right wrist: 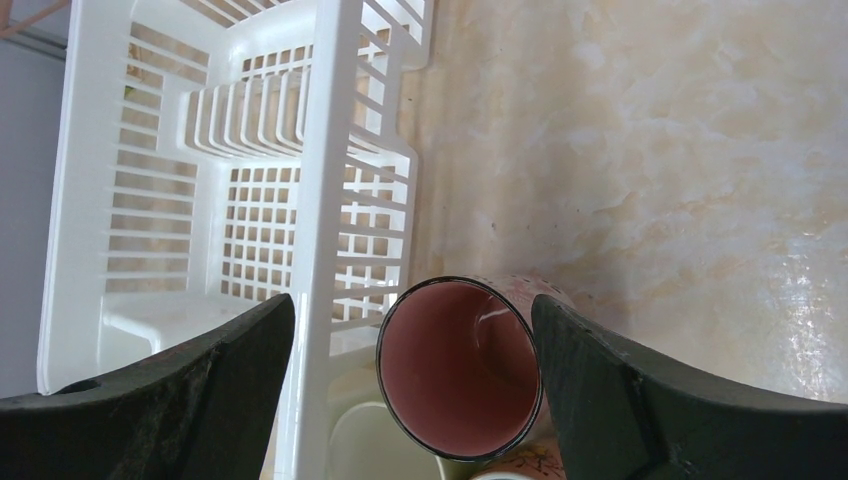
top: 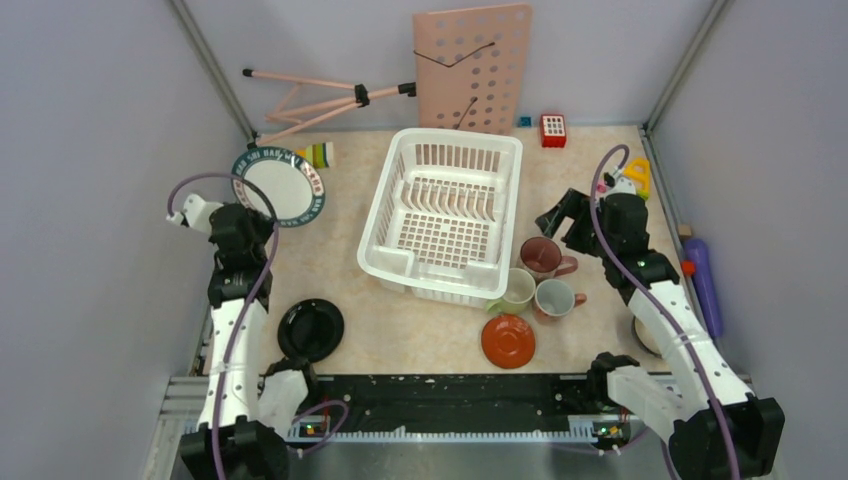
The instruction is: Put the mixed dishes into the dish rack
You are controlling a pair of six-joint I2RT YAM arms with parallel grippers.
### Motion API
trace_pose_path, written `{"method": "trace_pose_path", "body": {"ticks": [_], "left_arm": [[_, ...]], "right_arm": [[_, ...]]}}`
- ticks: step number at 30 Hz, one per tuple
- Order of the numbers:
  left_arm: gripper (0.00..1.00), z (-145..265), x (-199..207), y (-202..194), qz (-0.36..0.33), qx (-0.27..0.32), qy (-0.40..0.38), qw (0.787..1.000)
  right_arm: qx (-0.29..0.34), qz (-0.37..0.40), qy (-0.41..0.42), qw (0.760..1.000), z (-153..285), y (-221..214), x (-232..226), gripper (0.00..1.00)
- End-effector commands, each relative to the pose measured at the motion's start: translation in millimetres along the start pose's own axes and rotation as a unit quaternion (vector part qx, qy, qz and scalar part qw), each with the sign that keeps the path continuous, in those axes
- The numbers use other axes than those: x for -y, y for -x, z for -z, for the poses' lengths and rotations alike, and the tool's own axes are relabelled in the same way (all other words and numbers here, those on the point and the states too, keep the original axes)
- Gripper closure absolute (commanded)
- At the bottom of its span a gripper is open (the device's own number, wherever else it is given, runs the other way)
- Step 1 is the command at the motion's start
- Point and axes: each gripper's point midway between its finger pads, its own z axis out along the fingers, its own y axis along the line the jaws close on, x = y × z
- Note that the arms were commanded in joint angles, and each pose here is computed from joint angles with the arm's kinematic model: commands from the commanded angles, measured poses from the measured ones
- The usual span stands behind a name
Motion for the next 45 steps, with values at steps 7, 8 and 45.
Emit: {"method": "trace_pose_path", "body": {"ticks": [7, 8, 45], "left_arm": [[1.00, 54, 120, 72, -0.046, 0.071, -0.154, 0.984], [1.00, 60, 133, 73, -0.049, 0.070, -0.171, 0.982], [1.00, 73, 340, -76, -0.493, 0.202, -0.148, 0.833]], "right_arm": [[0.041, 0.003, 0.014, 0.999, 8, 26, -15, 0.12], [0.044, 0.002, 0.012, 0.999, 8, 27, -15, 0.12], [0.075, 0.012, -0.020, 0.997, 15, 33, 0, 0.12]]}}
